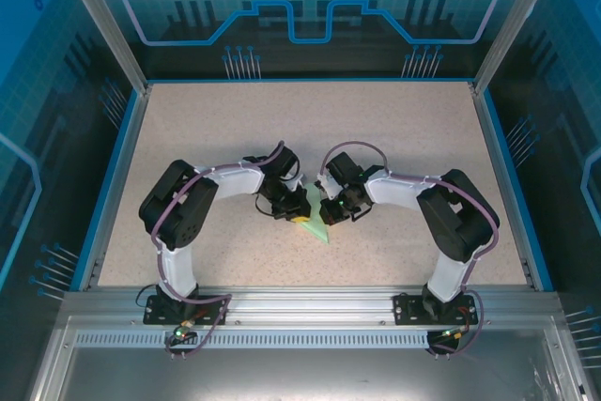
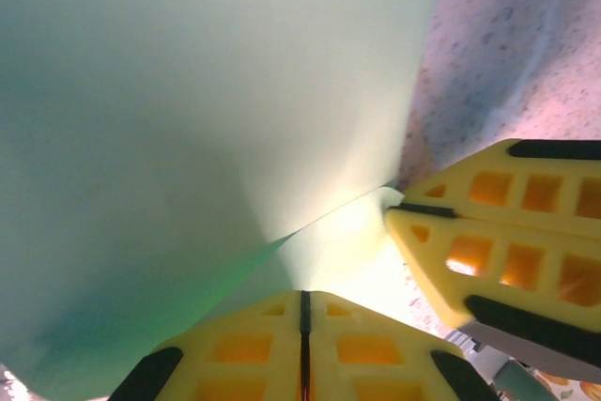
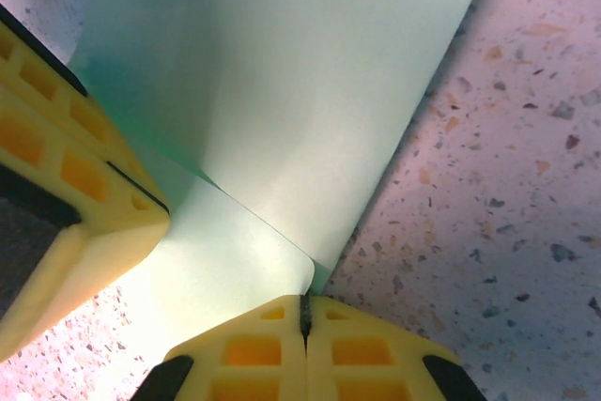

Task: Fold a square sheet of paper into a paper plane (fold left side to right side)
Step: Third fold the triangle at the center of the table.

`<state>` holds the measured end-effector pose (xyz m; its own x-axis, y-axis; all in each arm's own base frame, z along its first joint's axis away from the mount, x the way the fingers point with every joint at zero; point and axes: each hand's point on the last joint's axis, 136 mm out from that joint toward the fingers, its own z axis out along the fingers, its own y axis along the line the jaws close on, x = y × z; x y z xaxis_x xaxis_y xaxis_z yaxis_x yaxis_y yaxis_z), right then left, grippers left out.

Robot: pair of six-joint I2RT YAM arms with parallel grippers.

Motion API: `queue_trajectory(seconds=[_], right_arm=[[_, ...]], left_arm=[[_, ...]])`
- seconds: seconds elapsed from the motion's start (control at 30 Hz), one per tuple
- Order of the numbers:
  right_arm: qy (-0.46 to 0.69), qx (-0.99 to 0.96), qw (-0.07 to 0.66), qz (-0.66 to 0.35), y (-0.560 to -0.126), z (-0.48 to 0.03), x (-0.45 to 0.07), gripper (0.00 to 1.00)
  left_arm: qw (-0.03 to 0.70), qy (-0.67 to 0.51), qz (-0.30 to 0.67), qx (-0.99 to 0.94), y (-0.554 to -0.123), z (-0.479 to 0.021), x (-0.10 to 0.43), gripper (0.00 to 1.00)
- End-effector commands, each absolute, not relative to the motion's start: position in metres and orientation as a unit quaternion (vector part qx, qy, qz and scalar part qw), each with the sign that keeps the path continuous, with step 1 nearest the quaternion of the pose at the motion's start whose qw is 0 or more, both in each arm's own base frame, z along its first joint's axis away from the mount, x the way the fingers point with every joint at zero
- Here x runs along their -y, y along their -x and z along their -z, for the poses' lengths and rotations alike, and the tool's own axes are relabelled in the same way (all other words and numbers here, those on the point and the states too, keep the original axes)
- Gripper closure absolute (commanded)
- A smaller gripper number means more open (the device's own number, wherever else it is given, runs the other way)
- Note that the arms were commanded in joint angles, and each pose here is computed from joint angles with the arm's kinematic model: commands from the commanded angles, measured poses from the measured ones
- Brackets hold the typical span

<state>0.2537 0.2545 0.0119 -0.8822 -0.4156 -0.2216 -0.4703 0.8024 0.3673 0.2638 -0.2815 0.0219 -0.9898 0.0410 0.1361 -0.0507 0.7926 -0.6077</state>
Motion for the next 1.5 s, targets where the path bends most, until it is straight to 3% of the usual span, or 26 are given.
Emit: queue_trajectory(seconds=[0.0,0.47,0.77,0.87,1.13,1.47], right_arm=[[0.236,-0.956,0.020,-0.175,-0.237,0.010,-0.241,1.00],[0.229,-0.950,0.043,-0.207,-0.253,-0.010,-0.256,1.00],[0.213,-0.937,0.088,-0.262,-0.268,-0.061,-0.260,0.74],[0.225,-0.930,0.066,-0.282,-0.253,-0.071,-0.260,0.71],[0.222,-0.898,-0.024,-0.378,-0.203,-0.076,-0.276,0.75],[0.212,-0.907,-0.076,-0.355,-0.192,-0.044,-0.282,0.76]], left_arm=[[0.085,-0.019,-0.300,0.950,-0.257,-0.010,0.274,0.91],[0.101,-0.028,-0.262,0.959,-0.244,0.017,0.258,0.92],[0.107,-0.032,-0.249,0.962,-0.238,0.027,0.252,0.93],[0.107,-0.030,-0.248,0.962,-0.239,0.027,0.252,0.93],[0.104,-0.029,-0.248,0.963,-0.241,0.025,0.253,0.93],[0.103,-0.028,-0.245,0.964,-0.241,0.024,0.252,0.93]])
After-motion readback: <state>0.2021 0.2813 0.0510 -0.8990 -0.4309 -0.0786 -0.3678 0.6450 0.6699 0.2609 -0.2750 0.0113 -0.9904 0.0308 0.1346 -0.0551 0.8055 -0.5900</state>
